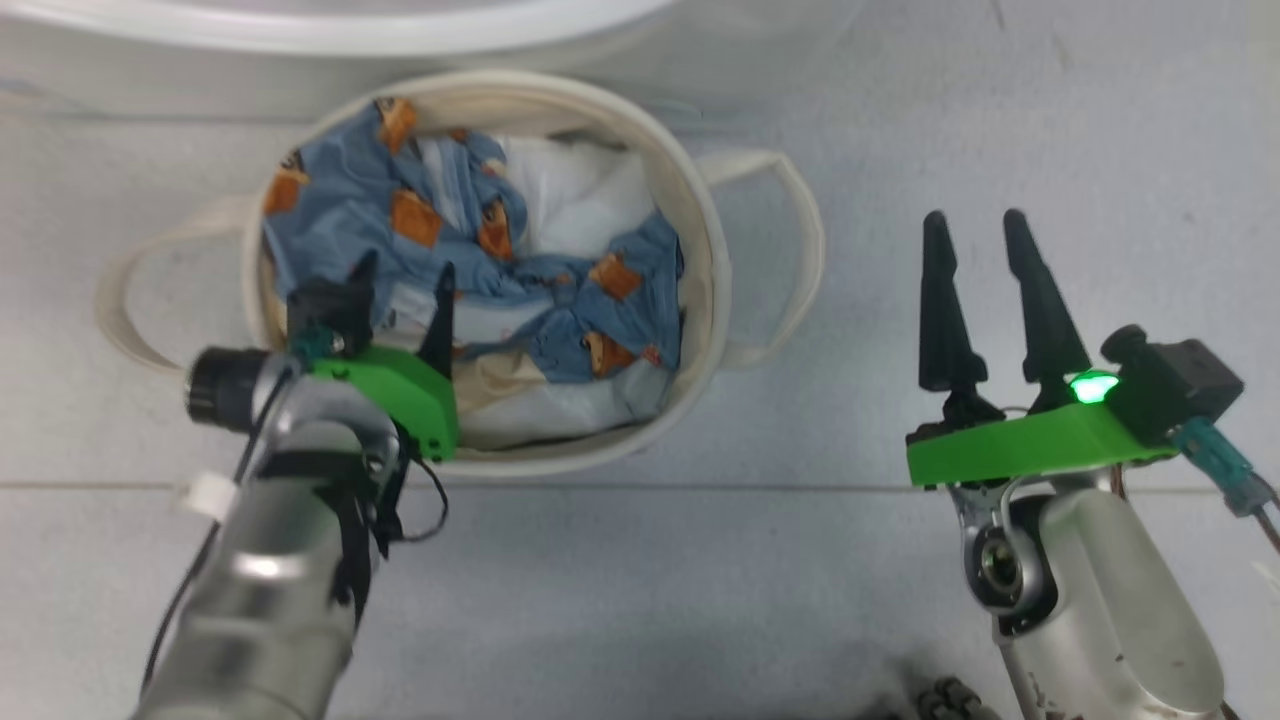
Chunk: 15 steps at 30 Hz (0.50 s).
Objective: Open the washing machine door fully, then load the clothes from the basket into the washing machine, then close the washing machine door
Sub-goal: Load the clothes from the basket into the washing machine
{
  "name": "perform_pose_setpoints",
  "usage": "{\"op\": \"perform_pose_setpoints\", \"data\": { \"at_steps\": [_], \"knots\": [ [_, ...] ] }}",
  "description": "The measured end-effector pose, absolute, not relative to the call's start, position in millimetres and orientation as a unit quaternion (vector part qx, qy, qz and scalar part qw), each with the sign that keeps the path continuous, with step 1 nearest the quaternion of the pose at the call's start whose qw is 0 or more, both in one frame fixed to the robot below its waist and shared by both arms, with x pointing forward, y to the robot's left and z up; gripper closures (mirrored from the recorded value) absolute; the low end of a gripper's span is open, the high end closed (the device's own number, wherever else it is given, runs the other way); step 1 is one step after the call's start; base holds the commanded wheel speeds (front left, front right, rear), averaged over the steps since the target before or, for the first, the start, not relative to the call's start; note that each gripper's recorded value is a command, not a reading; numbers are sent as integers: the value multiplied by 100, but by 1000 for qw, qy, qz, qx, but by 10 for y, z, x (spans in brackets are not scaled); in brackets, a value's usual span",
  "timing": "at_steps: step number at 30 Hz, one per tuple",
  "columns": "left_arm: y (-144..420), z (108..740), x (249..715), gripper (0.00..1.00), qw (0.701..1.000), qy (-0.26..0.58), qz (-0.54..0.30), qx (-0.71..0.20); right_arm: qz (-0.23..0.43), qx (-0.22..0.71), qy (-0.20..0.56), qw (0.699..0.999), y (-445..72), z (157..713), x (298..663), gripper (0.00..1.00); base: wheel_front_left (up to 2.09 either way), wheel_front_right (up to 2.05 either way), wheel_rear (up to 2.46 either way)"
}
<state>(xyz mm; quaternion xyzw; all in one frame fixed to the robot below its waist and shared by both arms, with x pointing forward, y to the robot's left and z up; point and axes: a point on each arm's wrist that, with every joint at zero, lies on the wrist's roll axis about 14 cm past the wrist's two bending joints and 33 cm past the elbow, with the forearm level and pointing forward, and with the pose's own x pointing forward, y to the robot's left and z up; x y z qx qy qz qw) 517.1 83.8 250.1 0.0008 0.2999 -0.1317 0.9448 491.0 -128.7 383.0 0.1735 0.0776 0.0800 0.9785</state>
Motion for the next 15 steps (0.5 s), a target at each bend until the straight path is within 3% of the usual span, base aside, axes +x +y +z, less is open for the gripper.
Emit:
{"op": "perform_pose_setpoints", "data": {
  "at_steps": [9, 15],
  "knots": [
    [1011, 2073, 5556, 0, 931, 356, -75, 20, 69, 165, 97, 979, -1375, 3525, 5021, 0, 0, 0, 0],
    [949, 1779, 5590, 0, 907, 417, -58, 15, 54, 157, 117, 979, -1483, 3331, 4982, 0, 0, 0, 0]
  ]
}}
